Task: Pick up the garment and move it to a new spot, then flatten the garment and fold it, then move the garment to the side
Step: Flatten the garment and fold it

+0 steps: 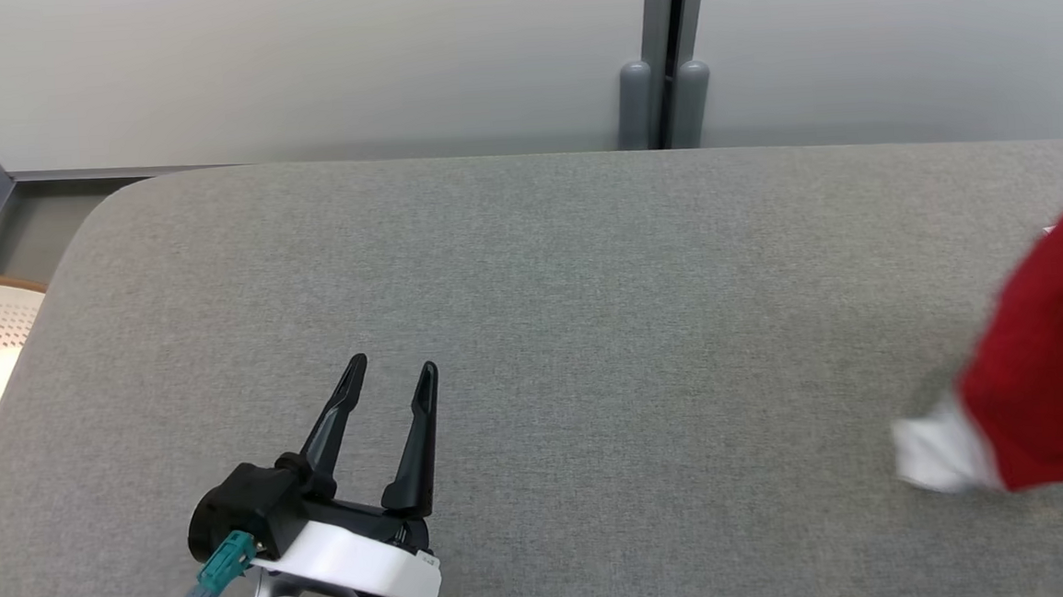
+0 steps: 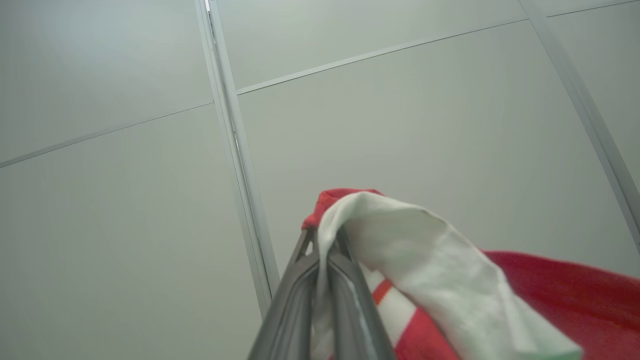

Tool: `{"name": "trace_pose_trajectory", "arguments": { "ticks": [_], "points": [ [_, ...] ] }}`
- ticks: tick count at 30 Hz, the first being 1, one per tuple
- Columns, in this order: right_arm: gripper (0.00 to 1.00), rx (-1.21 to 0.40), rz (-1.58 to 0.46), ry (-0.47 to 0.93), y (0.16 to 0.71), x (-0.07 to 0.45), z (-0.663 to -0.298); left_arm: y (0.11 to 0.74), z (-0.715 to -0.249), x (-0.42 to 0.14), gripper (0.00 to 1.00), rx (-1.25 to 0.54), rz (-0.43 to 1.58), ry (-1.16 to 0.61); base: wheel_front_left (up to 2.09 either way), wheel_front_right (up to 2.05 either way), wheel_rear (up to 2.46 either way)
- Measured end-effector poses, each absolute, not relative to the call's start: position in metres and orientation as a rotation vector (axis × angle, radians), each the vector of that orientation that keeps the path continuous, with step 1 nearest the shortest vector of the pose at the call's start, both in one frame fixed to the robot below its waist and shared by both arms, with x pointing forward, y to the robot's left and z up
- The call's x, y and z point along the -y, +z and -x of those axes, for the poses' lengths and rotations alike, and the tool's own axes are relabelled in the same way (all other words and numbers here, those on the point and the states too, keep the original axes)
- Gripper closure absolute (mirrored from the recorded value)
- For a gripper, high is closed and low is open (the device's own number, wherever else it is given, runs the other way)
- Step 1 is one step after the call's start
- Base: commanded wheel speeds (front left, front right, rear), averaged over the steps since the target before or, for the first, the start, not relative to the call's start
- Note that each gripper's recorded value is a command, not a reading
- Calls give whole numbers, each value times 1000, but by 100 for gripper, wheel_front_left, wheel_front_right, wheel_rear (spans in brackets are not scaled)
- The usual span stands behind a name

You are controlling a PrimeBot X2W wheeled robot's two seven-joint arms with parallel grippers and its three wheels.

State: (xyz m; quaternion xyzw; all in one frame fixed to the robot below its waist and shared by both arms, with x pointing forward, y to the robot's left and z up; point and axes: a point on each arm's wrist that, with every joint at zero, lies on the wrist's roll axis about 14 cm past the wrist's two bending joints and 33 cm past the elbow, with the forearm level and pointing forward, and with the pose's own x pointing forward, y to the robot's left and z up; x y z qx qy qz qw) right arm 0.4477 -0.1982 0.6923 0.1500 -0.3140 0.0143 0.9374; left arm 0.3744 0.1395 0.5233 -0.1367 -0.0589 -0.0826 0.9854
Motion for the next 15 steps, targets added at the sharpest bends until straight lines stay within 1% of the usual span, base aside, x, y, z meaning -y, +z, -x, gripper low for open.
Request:
{"name": "trace_pose_trajectory", "arguments": {
  "ticks": [3,6,9,15],
  "points": [
    [100,675,-260,53,717,190,-448,523,-371,-143,0,118,282,-153,0,0,0],
    [100,651,-218,127,727,161,-455,522,-368,-149,0,117,291,-134,0,0,0],
    [100,537,-188,219,712,123,-473,521,-365,-155,0,113,301,-110,0,0,0],
    [100,213,-125,413,641,35,-515,522,-365,-170,0,117,319,-58,0,0,0]
  ]
}}
